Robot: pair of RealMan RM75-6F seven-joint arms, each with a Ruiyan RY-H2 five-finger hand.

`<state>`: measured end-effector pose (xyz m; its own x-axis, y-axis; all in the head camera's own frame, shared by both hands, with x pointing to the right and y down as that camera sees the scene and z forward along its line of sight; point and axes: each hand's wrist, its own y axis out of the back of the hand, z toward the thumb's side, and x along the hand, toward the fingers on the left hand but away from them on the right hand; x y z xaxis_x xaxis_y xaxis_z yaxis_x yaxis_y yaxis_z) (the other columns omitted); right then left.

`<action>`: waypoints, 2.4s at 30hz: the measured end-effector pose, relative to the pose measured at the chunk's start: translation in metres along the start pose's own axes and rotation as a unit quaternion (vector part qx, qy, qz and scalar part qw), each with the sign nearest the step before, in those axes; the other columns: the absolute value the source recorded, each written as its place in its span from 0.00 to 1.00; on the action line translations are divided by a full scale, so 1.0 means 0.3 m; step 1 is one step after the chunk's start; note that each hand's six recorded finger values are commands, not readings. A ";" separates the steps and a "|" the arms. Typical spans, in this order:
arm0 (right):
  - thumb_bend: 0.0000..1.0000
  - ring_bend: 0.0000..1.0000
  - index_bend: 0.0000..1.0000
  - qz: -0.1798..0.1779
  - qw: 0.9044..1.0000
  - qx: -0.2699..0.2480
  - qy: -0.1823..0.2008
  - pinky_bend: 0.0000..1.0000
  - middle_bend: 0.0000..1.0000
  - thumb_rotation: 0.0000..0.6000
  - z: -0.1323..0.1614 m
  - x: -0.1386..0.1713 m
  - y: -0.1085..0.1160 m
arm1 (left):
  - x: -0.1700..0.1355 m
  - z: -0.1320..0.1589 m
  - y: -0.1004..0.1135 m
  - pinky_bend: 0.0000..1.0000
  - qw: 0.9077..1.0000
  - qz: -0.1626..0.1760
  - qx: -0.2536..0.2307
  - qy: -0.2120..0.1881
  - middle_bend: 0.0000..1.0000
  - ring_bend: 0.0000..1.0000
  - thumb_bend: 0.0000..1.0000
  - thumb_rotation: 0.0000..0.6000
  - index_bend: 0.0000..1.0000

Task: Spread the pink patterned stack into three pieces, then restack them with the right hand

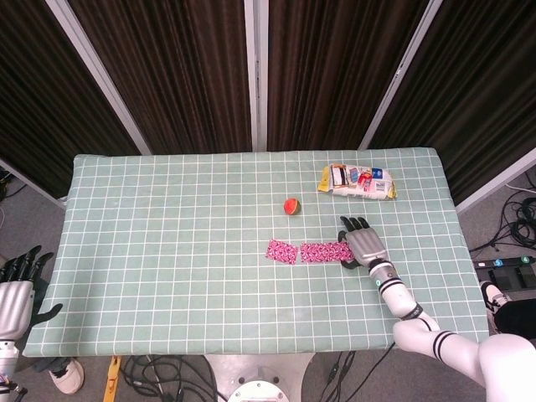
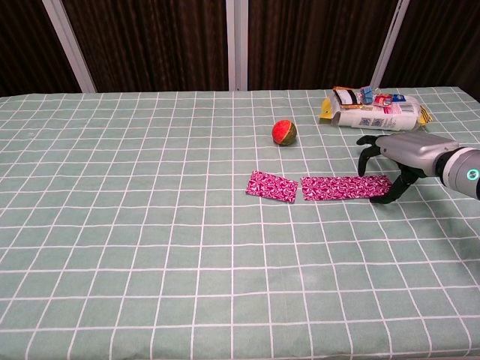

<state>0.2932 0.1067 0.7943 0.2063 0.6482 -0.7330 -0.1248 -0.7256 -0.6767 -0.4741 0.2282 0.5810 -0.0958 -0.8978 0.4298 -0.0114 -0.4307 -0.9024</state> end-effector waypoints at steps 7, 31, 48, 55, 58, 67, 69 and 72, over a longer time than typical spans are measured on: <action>0.14 0.00 0.30 -0.004 1.000 0.000 0.000 0.00 0.01 0.85 0.001 -0.001 0.005 | -0.001 -0.003 -0.001 0.15 1.000 0.000 -0.001 0.001 0.17 0.13 0.03 1.00 0.20; 0.14 0.00 0.41 -0.012 1.000 -0.003 -0.009 0.00 0.04 0.95 -0.011 0.008 0.010 | -0.007 -0.008 -0.001 0.15 1.000 0.003 -0.005 0.002 0.17 0.13 0.03 1.00 0.20; 0.14 0.00 0.40 -0.028 0.999 -0.038 -0.007 0.00 0.04 0.94 -0.034 0.073 0.130 | -0.006 0.012 0.015 0.15 1.000 0.009 -0.003 -0.008 0.17 0.13 0.03 1.00 0.20; 0.14 0.00 0.40 -0.003 0.994 -0.107 0.025 0.00 0.04 0.94 0.127 0.072 0.153 | -0.012 0.005 0.014 0.15 1.000 0.008 -0.006 -0.006 0.17 0.13 0.03 1.00 0.20; 0.14 0.00 0.40 0.005 0.993 -0.118 0.030 0.00 0.05 0.94 0.187 0.060 0.155 | -0.014 0.003 0.012 0.15 1.000 0.008 -0.007 -0.007 0.17 0.13 0.03 1.00 0.20; 0.14 0.00 0.40 0.023 0.991 -0.130 0.024 0.00 0.05 0.88 0.372 0.023 0.140 | -0.016 -0.005 0.002 0.15 1.000 0.006 -0.011 -0.006 0.17 0.13 0.03 1.00 0.20; 0.14 0.00 0.40 0.026 0.991 -0.132 0.020 0.00 0.06 0.87 0.406 0.018 0.135 | -0.016 -0.008 0.000 0.15 1.000 0.005 -0.012 -0.006 0.17 0.13 0.03 1.00 0.20; 0.14 0.00 0.40 0.030 0.991 -0.133 0.015 0.00 0.06 0.86 0.460 0.010 0.129 | -0.015 -0.009 -0.003 0.15 1.000 0.003 -0.013 -0.006 0.17 0.13 0.03 1.00 0.20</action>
<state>0.1551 0.1125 0.7565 0.2350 0.5980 -0.7663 0.1207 -0.8002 -0.5874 -0.4765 0.2329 0.5799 -0.0837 -0.9018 0.4240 -0.0359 -0.4224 -0.9057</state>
